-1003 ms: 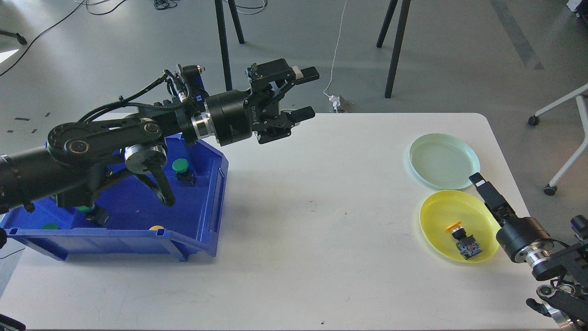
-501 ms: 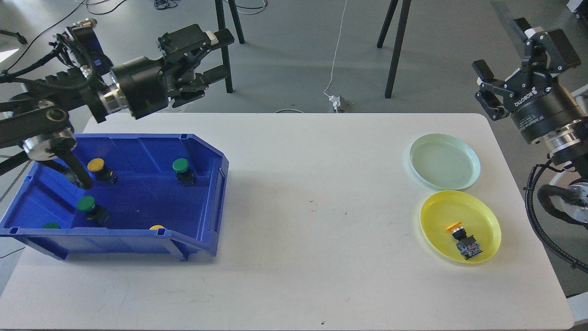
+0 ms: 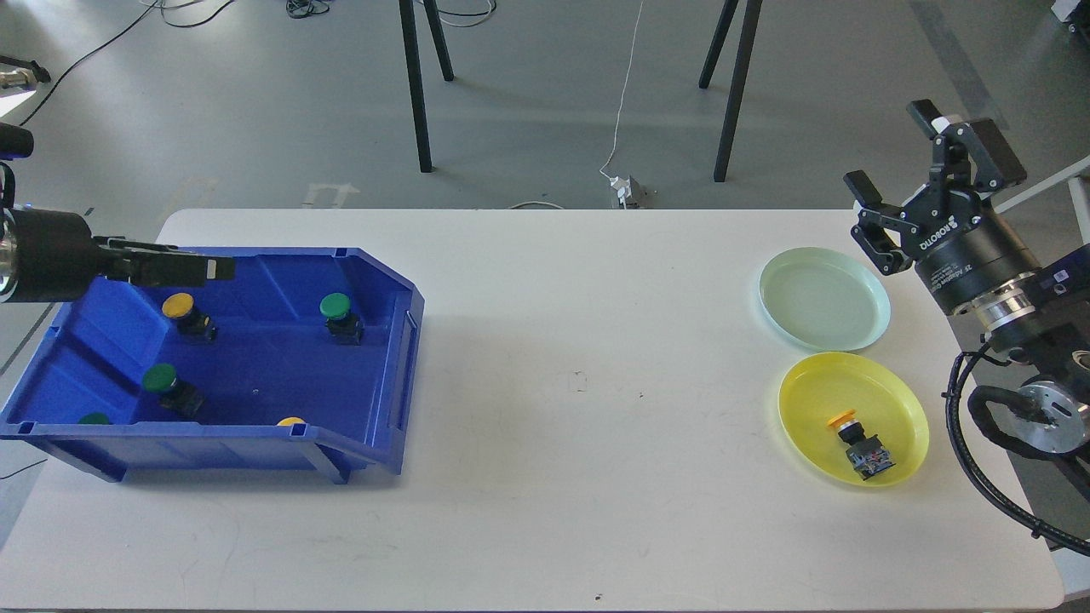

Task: Pass button and place on color plate
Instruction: 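Withdraw the right gripper and return the left gripper to the bin, then grasp a green-capped button in the bin with the left gripper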

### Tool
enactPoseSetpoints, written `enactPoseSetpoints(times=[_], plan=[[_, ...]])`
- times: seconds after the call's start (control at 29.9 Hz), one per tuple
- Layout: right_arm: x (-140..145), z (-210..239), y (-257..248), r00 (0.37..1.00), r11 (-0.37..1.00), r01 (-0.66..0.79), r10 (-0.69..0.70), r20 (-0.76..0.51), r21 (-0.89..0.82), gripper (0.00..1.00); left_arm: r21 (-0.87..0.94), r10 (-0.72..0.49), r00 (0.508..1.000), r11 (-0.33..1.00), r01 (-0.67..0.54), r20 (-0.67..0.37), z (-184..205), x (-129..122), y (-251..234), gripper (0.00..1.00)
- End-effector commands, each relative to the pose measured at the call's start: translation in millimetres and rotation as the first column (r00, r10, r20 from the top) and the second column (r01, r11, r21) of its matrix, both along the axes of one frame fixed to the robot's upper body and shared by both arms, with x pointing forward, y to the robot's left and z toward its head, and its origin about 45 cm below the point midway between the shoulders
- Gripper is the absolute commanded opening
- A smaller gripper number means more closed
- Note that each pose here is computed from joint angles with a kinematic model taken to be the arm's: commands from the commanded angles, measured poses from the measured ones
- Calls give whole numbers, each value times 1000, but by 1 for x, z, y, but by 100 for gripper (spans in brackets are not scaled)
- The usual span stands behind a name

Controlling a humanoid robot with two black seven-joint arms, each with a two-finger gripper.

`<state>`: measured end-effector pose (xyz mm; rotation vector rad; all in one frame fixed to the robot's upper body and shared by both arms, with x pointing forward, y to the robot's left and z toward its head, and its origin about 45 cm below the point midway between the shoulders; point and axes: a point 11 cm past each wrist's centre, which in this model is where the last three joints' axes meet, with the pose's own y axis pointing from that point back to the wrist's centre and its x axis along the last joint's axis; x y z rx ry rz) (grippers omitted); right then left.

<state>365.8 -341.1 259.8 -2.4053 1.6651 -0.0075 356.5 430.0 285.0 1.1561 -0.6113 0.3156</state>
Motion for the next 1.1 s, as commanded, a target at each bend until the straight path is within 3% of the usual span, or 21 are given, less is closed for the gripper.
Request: enactPoseSetpoints(times=[0.0, 0.17, 1.07], plan=[[-1, 0, -3, 1000, 1000, 5, -5, -1, -4, 97, 56, 34, 998, 998, -30, -59, -37, 6, 11, 96], [-4, -3, -10, 1000, 1000, 18, -18, -12, -14, 98, 124, 85, 988, 990, -69, -128, -79, 1, 29, 96], [-15, -19, -15, 998, 999, 29, -30, -55, -16, 98, 289, 147, 967, 954, -83, -207, -120, -14, 63, 95]])
